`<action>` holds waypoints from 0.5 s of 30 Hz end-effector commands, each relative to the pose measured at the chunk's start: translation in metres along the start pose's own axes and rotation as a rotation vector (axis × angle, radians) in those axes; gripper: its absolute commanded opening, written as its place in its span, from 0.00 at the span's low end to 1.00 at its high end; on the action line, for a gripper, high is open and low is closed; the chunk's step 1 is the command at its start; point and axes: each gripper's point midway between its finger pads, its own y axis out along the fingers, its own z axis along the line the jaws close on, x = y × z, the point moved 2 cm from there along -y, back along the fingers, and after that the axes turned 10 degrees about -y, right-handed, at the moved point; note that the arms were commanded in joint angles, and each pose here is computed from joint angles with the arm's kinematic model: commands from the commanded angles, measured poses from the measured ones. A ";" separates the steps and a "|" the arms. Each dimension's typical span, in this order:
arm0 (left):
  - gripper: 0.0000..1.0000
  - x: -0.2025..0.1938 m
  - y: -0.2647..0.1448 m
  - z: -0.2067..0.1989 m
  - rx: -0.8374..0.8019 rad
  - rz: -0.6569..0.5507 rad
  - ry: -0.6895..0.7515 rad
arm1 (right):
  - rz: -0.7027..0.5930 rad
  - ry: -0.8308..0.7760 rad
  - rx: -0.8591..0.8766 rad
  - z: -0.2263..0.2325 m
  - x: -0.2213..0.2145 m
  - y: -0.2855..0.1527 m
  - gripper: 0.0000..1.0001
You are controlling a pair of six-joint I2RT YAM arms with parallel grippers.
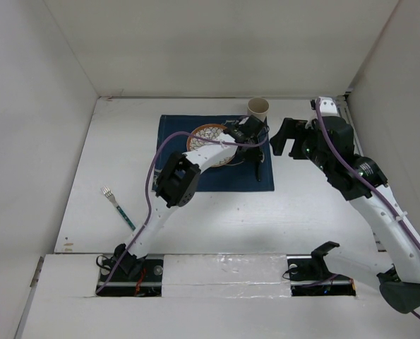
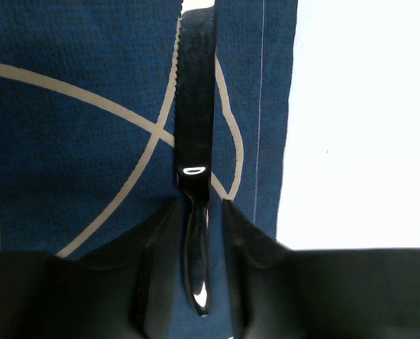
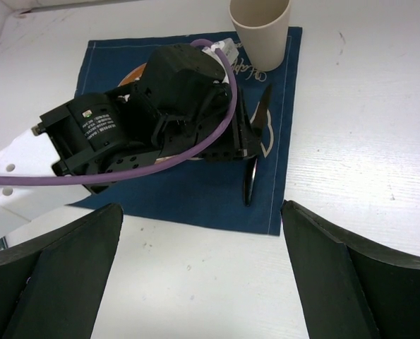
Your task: Set the dinner table for one person
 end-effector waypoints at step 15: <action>0.66 0.087 -0.205 -0.044 -0.081 -0.376 -0.061 | -0.140 0.020 0.104 0.010 0.029 -0.029 1.00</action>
